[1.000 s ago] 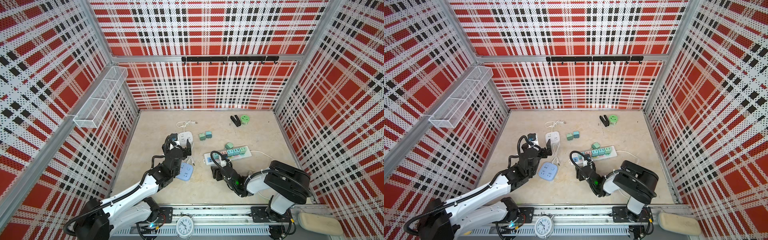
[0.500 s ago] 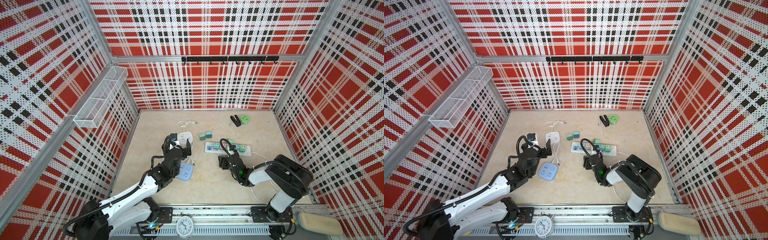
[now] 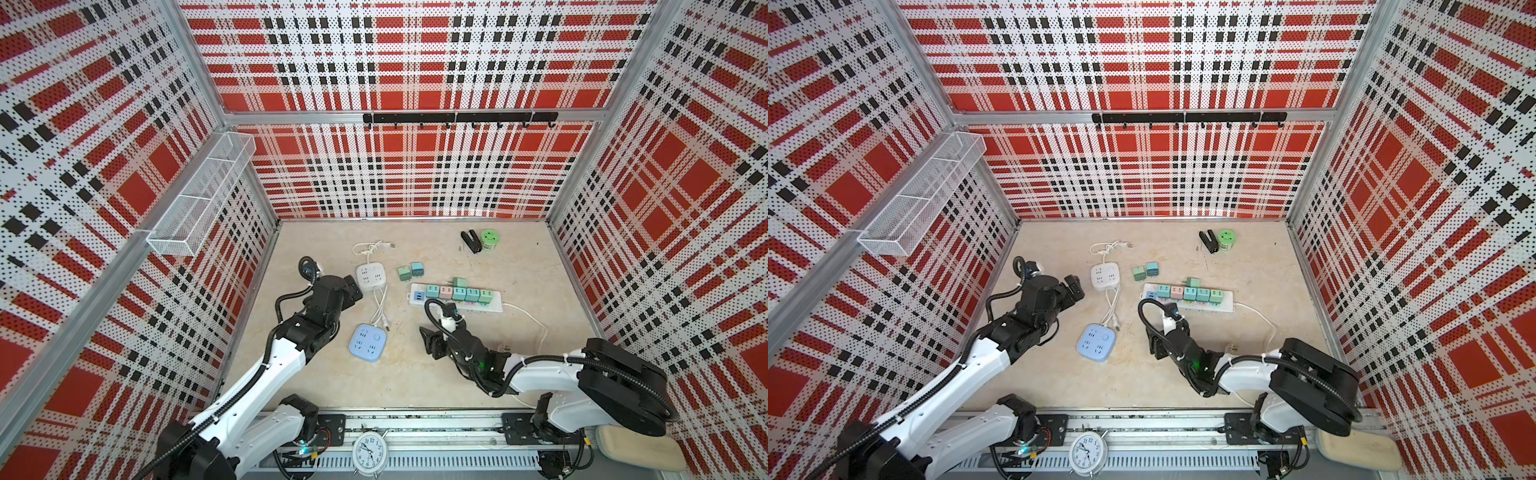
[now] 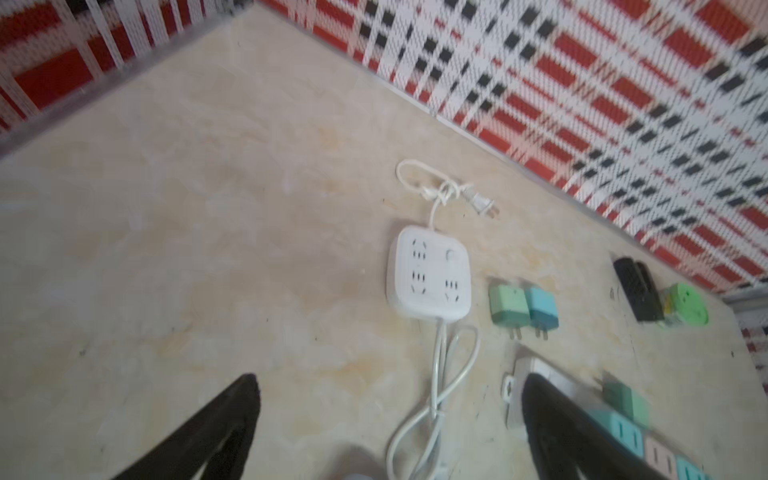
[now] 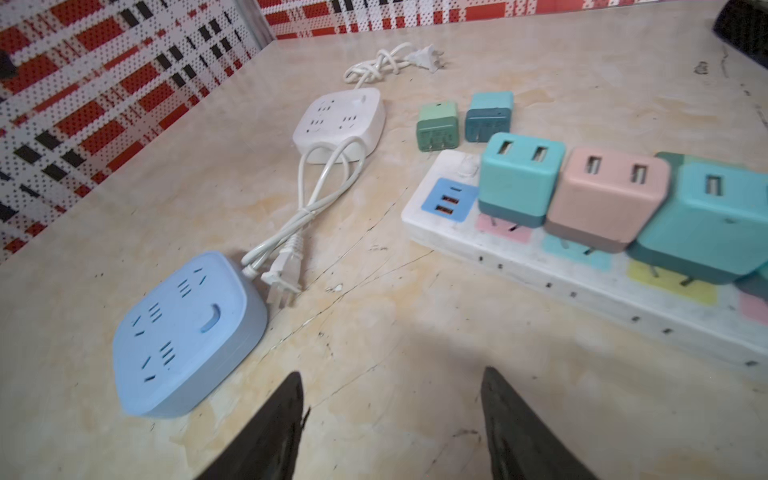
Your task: Insert the plug
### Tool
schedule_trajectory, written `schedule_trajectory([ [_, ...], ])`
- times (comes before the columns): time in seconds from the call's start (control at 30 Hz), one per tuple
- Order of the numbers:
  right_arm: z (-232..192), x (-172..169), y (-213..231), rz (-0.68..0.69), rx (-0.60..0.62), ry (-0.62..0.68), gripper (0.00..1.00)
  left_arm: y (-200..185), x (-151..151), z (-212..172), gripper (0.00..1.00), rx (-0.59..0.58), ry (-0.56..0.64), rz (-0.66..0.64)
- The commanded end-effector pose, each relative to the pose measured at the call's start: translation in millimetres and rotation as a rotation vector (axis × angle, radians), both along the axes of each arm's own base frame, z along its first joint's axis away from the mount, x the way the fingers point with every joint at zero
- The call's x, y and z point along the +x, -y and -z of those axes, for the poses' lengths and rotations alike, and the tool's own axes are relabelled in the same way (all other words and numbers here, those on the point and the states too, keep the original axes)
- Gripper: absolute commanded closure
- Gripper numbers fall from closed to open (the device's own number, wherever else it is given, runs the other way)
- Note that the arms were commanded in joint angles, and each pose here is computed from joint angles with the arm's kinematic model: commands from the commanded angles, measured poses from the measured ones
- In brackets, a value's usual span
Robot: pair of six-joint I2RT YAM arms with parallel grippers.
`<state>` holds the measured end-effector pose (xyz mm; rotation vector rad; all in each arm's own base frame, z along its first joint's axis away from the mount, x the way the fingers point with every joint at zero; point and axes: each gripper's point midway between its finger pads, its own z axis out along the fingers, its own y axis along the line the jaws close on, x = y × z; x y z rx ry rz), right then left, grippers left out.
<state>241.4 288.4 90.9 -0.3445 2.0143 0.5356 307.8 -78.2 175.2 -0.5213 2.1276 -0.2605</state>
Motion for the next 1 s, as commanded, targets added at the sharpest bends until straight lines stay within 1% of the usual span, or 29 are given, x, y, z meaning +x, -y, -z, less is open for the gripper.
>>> schedule_trajectory([
  [0.0,-9,-11,-39,-0.092,0.024,0.006,0.31,17,-31,44,0.01,-0.023,-0.160,0.147],
  [0.07,-5,-21,-58,-0.147,0.022,-0.007,0.29,18,-38,54,0.01,0.007,-0.153,0.173],
  [0.13,1,-25,-68,-0.174,0.018,-0.019,0.28,15,-43,60,0.01,0.019,-0.146,0.179],
  [0.23,10,-29,-77,-0.203,0.035,-0.034,0.29,22,-44,68,0.01,0.003,-0.142,0.221],
  [0.33,19,-32,-85,-0.223,0.036,-0.049,0.29,26,-43,78,0.01,0.012,-0.167,0.244],
  [0.43,28,-34,-93,-0.243,0.026,-0.071,0.30,37,-40,90,0.01,-0.008,-0.192,0.279],
  [0.5,31,-33,-94,-0.242,0.021,-0.073,0.30,44,-39,100,0.01,-0.011,-0.213,0.297],
  [0.67,33,-31,-90,-0.225,0.020,-0.066,0.31,56,-36,116,0.01,0.055,-0.250,0.300],
  [0.8,34,-30,-87,-0.215,0.017,-0.062,0.36,70,-39,120,0.01,0.107,-0.263,0.322],
  [0.87,34,-27,-80,-0.184,0.008,-0.048,0.40,82,-43,121,0.01,0.104,-0.261,0.343],
  [0.97,34,-22,-65,-0.125,-0.006,-0.021,0.43,100,-49,122,0.01,0.092,-0.253,0.374],
])
